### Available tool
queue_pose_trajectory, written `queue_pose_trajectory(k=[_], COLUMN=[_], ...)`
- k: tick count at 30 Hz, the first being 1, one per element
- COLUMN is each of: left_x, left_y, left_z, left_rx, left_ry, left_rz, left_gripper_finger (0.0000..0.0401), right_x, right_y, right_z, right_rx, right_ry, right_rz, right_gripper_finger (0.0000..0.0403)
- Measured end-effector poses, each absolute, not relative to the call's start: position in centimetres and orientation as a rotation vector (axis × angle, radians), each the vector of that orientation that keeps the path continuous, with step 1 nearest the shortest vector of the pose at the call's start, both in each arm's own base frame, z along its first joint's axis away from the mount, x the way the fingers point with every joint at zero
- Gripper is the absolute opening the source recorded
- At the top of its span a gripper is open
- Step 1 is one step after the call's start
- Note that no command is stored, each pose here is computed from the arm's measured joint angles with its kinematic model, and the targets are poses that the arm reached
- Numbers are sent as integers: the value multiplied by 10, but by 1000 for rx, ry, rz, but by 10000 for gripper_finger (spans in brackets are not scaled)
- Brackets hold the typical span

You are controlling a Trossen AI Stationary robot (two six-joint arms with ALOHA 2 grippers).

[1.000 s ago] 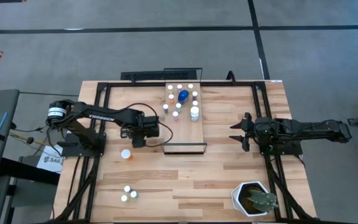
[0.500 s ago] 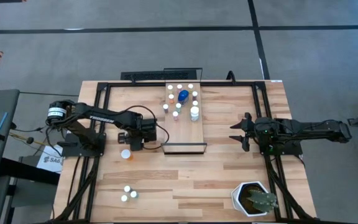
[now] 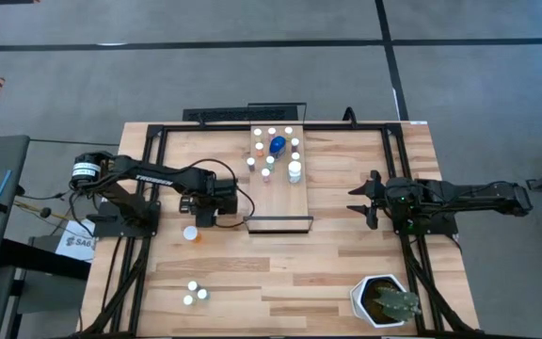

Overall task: Pick and place medicine bottles onto shelf by color
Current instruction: Put the yellow pill bottle on the shelf

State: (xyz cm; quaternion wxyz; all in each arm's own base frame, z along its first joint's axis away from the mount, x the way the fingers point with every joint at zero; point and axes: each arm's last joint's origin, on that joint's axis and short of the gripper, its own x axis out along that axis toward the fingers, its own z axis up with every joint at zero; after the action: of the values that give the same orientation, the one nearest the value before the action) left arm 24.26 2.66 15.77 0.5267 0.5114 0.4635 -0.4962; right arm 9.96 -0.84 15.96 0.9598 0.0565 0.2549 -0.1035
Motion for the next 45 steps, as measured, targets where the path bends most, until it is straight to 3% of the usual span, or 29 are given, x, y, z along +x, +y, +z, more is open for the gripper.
queue_pose_trajectory(k=[8,19,32,45], left_x=[242,245,246,247], left_y=[34,41,42,40], left_z=[158,158,154,144], left_rx=[1158,1344,1381,1237], left_ry=[1148,1083,1050,1088], left_rz=[-1126,-1184,-1165,-1170], left_gripper_finger=[220,220,220,220], right_x=[100,100,100,100], right_y=[-8,-8,-8,-8], right_z=[160,160,160,160], right_rx=[114,114,114,114], right_ry=[516,517,517,517], right_rz=[-210,-210,-210,-210], right_gripper_finger=[255,255,255,255])
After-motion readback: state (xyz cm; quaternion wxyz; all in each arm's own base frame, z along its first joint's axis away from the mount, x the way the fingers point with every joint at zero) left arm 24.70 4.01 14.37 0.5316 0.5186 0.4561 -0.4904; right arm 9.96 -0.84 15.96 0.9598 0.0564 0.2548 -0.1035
